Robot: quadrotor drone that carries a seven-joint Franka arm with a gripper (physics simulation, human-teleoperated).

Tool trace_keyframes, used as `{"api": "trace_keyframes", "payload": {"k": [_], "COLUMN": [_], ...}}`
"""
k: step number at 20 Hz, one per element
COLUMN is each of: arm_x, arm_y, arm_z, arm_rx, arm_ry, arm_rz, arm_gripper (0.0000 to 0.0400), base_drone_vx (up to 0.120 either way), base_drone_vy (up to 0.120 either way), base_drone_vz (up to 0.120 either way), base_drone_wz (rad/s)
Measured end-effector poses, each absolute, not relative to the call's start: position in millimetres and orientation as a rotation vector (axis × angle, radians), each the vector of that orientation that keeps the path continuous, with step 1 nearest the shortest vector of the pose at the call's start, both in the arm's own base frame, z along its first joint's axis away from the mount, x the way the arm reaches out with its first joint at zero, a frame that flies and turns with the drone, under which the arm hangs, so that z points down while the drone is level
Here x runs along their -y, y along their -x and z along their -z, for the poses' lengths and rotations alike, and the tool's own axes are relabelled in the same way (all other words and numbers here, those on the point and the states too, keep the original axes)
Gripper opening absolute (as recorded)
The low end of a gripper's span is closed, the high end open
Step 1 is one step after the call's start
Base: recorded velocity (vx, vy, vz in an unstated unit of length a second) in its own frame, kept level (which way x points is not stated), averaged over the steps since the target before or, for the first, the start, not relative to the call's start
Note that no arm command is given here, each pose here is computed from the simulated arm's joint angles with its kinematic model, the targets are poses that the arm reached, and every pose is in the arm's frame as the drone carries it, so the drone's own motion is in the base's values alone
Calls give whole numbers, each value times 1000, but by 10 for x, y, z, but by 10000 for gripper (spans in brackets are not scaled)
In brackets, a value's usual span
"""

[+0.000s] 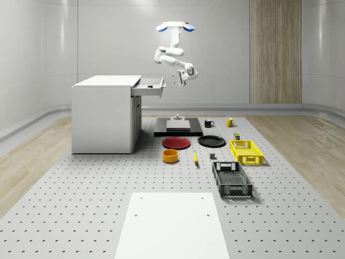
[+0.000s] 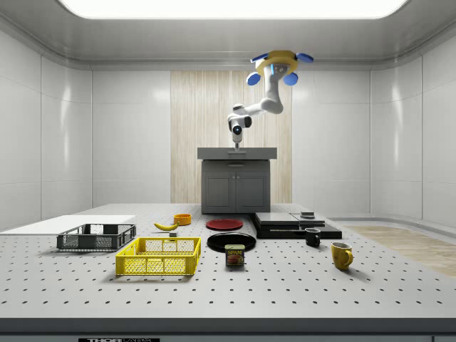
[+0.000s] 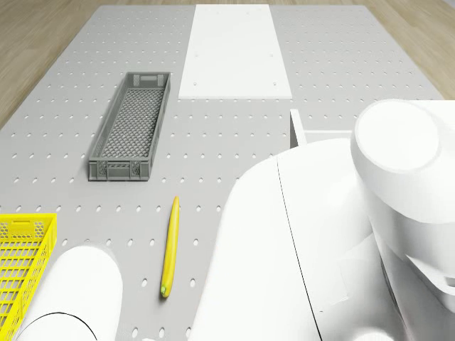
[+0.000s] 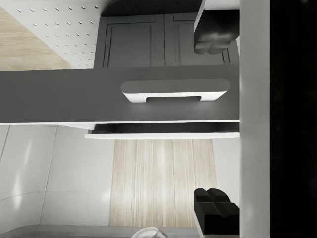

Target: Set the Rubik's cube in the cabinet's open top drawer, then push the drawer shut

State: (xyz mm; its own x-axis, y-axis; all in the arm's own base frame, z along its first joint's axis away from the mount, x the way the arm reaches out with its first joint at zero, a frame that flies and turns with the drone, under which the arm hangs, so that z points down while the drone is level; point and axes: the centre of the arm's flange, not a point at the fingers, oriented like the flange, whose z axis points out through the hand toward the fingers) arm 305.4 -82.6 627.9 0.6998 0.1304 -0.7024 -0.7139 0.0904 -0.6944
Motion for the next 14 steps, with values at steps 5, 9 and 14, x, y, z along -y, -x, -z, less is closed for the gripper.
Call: {"api": "trace_keyframes", "payload": {"k": [5,9,14], "arm_x": [941,977,994], "arm_y": [-3062,-3063,-3064], "arm_z": [-6368,-6400,-6418], "arm_rx": [-582,-597,-605], "arm_ry": [1426,1455,1471], "arm_rz": [-638,-625,-617], "arm_gripper": [400,400,400], "base_drone_vx": [0,0,0], "base_drone_vy": [-120,-120,-112], "base_drone_vz": [-120,-120,0], "base_drone_wz": [0,0,0]}}
